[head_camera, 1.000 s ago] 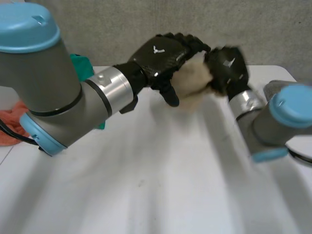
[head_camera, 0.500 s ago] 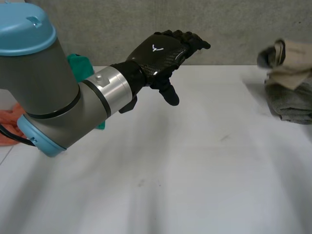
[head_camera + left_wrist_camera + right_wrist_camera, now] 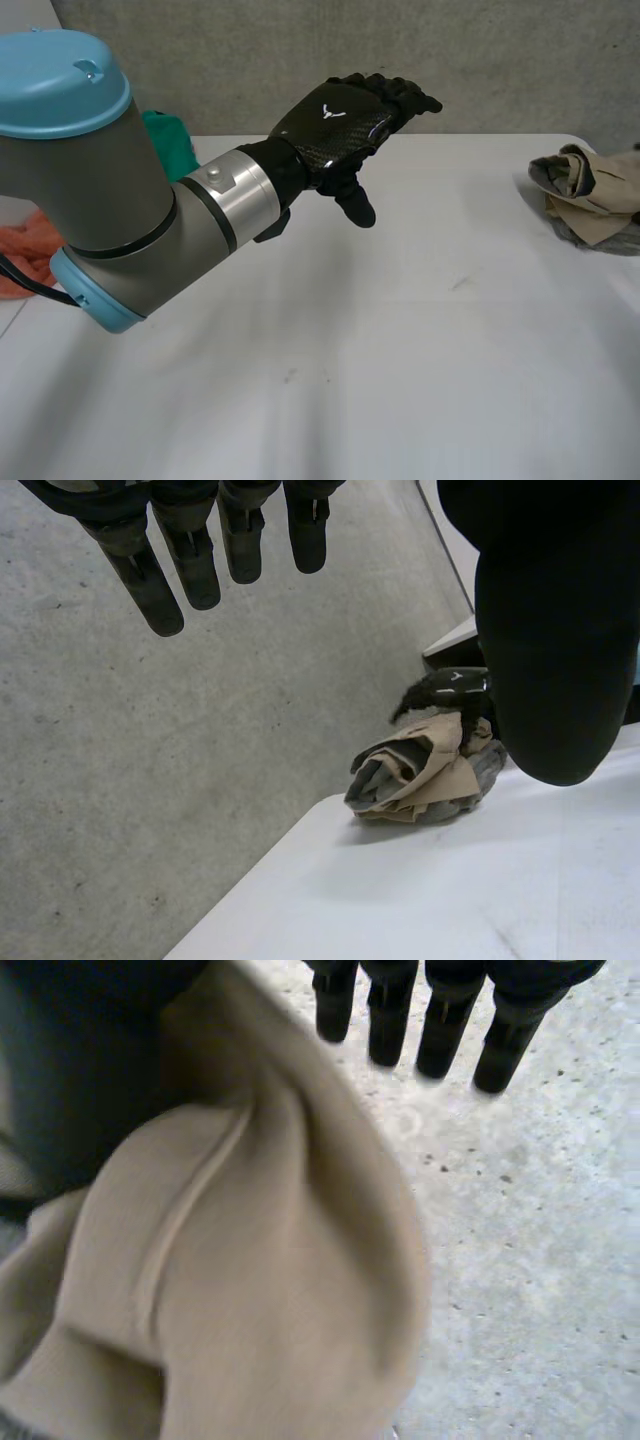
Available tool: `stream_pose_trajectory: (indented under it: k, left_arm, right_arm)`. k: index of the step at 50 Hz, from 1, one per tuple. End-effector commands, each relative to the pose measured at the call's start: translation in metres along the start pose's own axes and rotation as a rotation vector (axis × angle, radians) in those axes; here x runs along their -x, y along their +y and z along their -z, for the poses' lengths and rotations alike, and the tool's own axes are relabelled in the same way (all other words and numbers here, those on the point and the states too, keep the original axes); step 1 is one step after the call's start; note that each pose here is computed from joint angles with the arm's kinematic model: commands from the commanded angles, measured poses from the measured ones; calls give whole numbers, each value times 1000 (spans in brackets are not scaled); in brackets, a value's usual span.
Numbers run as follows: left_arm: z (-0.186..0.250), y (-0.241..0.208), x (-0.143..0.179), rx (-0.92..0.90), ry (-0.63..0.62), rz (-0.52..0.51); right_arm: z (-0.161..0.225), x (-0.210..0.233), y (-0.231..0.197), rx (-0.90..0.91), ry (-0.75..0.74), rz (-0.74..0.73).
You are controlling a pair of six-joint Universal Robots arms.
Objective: Fold the laundry.
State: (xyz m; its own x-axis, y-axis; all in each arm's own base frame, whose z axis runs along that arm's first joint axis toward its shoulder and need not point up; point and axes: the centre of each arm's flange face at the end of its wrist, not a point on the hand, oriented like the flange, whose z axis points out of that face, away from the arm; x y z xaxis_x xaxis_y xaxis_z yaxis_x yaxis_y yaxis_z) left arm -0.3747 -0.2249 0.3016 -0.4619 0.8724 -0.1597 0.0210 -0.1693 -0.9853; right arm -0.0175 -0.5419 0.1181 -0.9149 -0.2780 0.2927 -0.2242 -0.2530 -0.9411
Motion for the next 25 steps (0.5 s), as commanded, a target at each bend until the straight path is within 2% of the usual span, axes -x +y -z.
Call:
stream_pose_trajectory:
  k: [1,6,10,12,15,18,23,25]
  left_arm:
    - [0,-2,-6,-4,14,0]
    - [1,-7,-11,-14,24,-3]
    - [3,-10,-14,-19,29,-5]
    - [4,-10,-15,-18,33,-4]
    - [5,-16,-17,-33,37,-11]
    - [8,-26,-16,-60,32,-21]
    - [12,-48,-5,-121,-30,-55]
    - [14,-54,14,-137,-130,-68]
  right_arm:
    - [8,-12,-44,37,115,-5]
    - [20,-27,-71,113,197,54]
    - [32,-44,-98,182,320,240]
    - [37,-55,-124,202,426,374]
    - [35,-56,-151,178,507,468]
    - [24,-36,-172,88,487,471]
    - [19,33,-239,-156,351,411]
    - [25,55,-251,-195,281,381]
